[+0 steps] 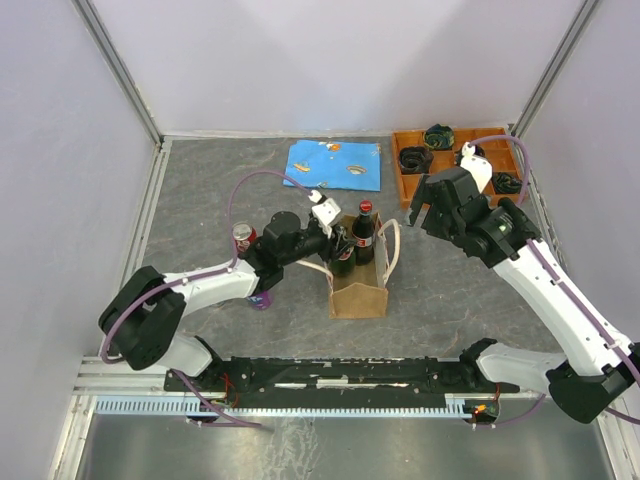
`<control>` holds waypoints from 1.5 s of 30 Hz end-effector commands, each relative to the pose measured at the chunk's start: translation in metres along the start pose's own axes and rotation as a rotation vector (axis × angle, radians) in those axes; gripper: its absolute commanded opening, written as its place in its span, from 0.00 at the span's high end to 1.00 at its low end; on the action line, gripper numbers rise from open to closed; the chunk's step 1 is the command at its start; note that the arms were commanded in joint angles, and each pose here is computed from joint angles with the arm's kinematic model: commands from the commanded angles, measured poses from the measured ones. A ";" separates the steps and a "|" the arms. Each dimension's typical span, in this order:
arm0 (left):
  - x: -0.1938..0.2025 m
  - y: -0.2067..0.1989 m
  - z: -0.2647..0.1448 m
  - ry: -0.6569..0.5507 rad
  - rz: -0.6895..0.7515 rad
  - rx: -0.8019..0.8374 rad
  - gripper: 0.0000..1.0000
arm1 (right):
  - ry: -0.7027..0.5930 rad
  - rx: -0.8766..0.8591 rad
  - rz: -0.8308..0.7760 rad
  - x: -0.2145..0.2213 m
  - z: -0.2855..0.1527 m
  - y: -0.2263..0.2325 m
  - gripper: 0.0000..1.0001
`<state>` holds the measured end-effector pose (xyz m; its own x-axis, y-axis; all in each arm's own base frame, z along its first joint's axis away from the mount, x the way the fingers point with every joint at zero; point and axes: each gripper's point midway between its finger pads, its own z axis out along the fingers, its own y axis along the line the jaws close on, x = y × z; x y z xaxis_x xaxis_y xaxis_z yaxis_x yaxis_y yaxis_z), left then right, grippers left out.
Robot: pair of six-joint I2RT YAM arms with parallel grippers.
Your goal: Place the beverage into the canvas bag
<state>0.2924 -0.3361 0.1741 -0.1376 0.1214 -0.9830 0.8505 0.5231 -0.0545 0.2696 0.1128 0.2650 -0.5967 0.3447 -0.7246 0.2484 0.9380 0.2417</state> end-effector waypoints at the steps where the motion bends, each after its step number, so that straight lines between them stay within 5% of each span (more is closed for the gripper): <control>1: -0.070 0.008 0.001 -0.270 0.194 -0.060 0.97 | -0.011 -0.005 0.008 -0.006 0.000 0.002 0.01; 19: -0.040 0.012 0.006 -0.238 0.356 -0.094 0.97 | 0.004 0.002 0.001 -0.003 0.003 -0.001 0.01; 31: -0.023 0.007 0.007 -0.176 0.169 -0.077 0.97 | 0.017 -0.002 0.003 -0.001 0.004 0.000 0.01; 45: 0.016 0.023 0.006 -0.085 0.121 -0.161 0.97 | 0.024 -0.003 0.002 0.001 0.005 0.000 0.01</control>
<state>0.2996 -0.3333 0.1536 0.0080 0.1566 -0.9876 0.8114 0.5763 0.0979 0.2704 0.1137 0.2594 -0.6206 0.3514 -0.7010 0.2501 0.9360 0.2478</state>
